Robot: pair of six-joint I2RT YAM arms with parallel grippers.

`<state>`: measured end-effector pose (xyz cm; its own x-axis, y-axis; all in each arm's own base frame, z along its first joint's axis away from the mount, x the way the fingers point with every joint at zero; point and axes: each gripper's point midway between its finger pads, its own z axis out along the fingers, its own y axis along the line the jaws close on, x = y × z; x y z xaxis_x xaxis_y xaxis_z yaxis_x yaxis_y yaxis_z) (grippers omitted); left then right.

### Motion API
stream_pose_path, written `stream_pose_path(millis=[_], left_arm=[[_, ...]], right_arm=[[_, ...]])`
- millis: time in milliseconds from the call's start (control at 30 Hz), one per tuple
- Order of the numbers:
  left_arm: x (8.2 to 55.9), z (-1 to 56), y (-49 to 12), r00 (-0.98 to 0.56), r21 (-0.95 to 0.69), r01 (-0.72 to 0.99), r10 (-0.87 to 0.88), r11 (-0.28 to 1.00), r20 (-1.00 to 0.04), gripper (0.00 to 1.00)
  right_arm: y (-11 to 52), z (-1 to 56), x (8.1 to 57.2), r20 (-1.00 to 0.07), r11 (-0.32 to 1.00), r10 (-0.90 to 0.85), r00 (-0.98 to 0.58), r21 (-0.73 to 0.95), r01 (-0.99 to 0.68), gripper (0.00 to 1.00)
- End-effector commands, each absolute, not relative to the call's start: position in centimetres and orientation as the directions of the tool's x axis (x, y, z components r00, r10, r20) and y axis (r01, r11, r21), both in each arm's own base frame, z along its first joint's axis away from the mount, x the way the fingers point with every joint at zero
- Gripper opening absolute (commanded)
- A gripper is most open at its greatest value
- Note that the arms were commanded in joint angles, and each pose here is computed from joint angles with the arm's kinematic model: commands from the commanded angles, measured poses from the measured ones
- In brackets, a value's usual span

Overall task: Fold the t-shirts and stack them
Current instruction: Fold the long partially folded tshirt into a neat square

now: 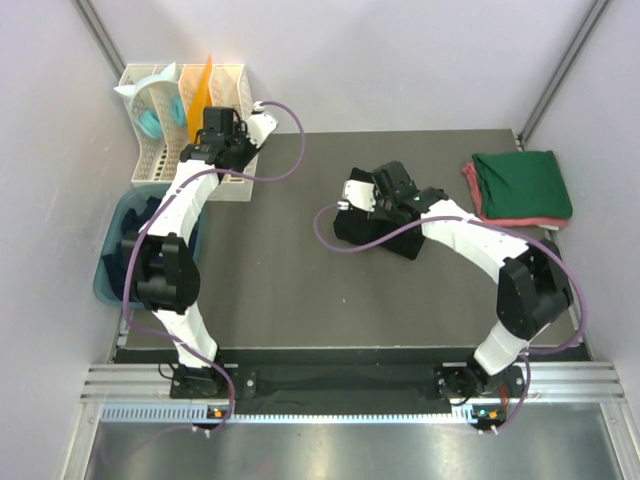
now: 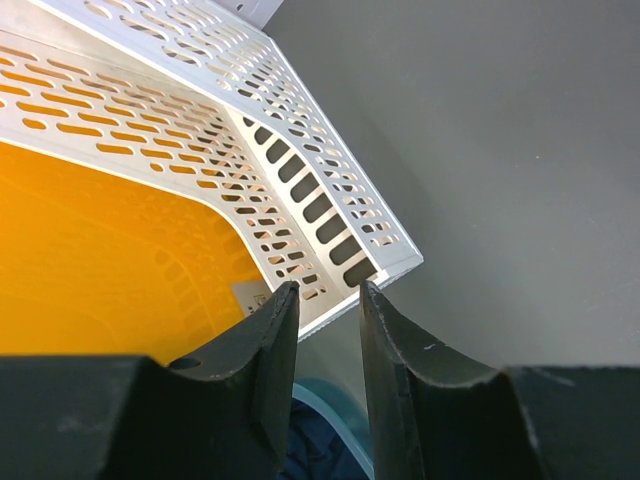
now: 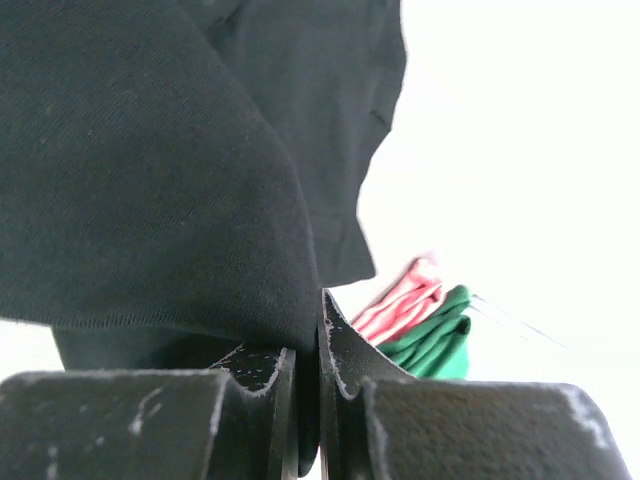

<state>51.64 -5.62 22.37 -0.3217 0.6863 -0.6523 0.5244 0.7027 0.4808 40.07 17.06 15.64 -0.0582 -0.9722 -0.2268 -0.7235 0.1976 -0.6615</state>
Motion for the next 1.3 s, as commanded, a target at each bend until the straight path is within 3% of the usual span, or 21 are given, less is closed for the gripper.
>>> stream_pose_path(millis=[0, 600, 1000, 1133, 1200, 1233, 1267], left_arm=[[51.9, 22.8, -6.3, -0.296, 0.475, 0.531, 0.679, 0.702, -0.671, 0.37], [51.9, 21.7, -6.7, -0.300, 0.448, 0.558, 0.673, 0.699, -0.676, 0.38], [52.2, 21.3, -6.9, -0.312, 0.430, 0.561, 0.662, 0.707, -0.682, 0.39], [52.0, 20.8, -7.0, -0.322, 0.416, 0.569, 0.658, 0.709, -0.681, 0.40], [51.8, 20.5, -7.0, -0.329, 0.408, 0.573, 0.655, 0.711, -0.680, 0.40], [51.8, 20.4, -7.0, -0.331, 0.406, 0.573, 0.654, 0.712, -0.680, 0.40], [51.8, 20.3, -7.0, -0.332, 0.404, 0.575, 0.654, 0.712, -0.680, 0.40]], right_arm=[[16.7, 17.9, 43.3, -0.201, 0.188, -0.978, -0.053, -0.747, -0.638, 0.00], [13.3, 16.0, 48.5, -0.085, 0.179, -0.975, -0.205, -0.849, -0.498, 0.00], [12.1, 14.0, 50.4, -0.072, 0.182, -0.966, -0.247, -0.870, -0.459, 0.04], [11.5, 14.6, 51.7, -0.096, 0.195, -0.952, -0.291, -0.922, -0.334, 0.72], [10.2, 15.1, 51.8, -0.069, 0.166, -0.934, -0.352, -0.953, -0.253, 0.81], [10.0, 16.8, 52.4, -0.129, 0.194, -0.920, -0.369, -0.970, -0.144, 0.85], [9.1, 17.7, 52.4, -0.113, 0.166, -0.907, -0.405, -0.981, -0.098, 0.88]])
